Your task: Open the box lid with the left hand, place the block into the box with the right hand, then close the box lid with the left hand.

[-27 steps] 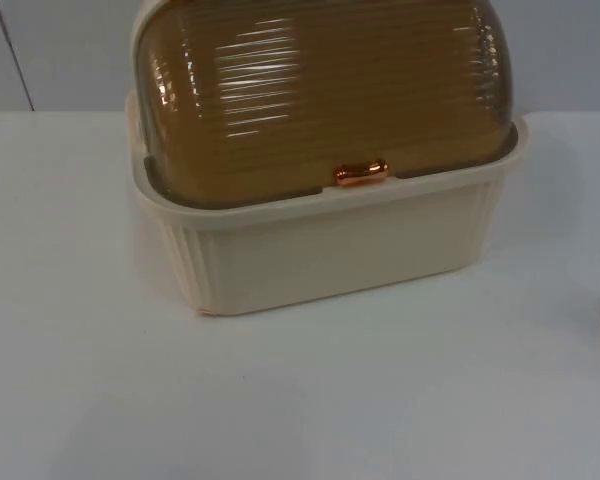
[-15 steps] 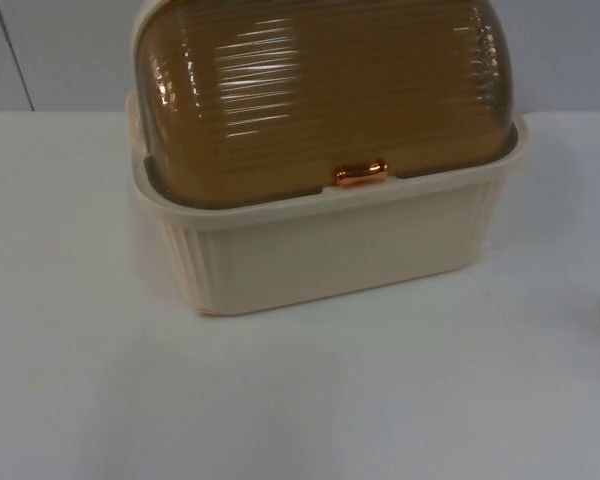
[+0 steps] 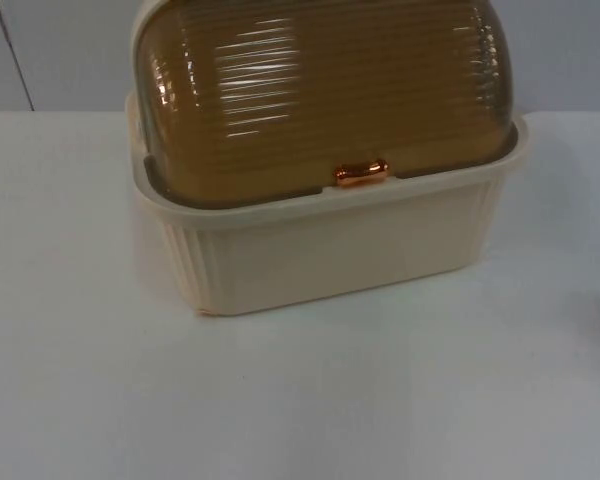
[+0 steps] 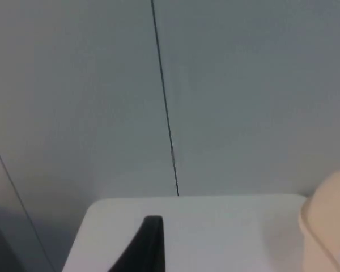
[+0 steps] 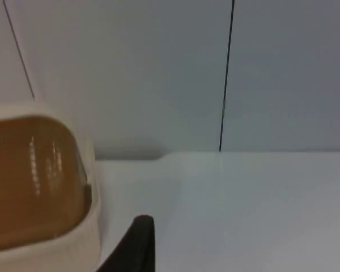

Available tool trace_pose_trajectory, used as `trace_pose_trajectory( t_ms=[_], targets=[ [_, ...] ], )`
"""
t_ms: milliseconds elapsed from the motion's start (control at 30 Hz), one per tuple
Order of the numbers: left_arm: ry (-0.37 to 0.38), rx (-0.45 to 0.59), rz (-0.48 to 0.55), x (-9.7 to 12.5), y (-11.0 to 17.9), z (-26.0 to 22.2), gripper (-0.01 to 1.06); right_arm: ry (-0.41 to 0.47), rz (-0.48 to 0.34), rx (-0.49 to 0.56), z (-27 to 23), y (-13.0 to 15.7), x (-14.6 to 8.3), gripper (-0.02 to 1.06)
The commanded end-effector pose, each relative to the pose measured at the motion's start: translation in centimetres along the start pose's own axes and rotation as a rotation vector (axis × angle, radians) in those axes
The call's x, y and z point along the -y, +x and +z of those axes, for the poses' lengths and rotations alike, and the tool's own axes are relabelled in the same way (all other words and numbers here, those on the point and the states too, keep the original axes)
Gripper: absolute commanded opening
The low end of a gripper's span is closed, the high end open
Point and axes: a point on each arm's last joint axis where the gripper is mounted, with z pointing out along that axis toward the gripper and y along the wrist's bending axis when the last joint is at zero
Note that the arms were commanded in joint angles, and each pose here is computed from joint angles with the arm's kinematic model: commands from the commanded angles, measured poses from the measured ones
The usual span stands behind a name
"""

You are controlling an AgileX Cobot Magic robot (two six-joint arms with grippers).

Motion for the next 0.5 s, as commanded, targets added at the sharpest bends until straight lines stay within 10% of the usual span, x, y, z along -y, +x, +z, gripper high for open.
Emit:
trace_pose_trajectory(
  t_ms=[0, 467],
  targets=[
    [0.019, -0.032, -0.014, 0.3, -0.1, 1.4, 1.04, 0.013, 0.008, 0.042, 0.7, -0.9, 0.1, 1.05],
    [0.351, -0.372, -0.003, 4.7, 2.5, 12.3, 1.04, 0.051, -0.066, -0.183, 9.6, -0.4, -0.1, 1.05]
  ],
)
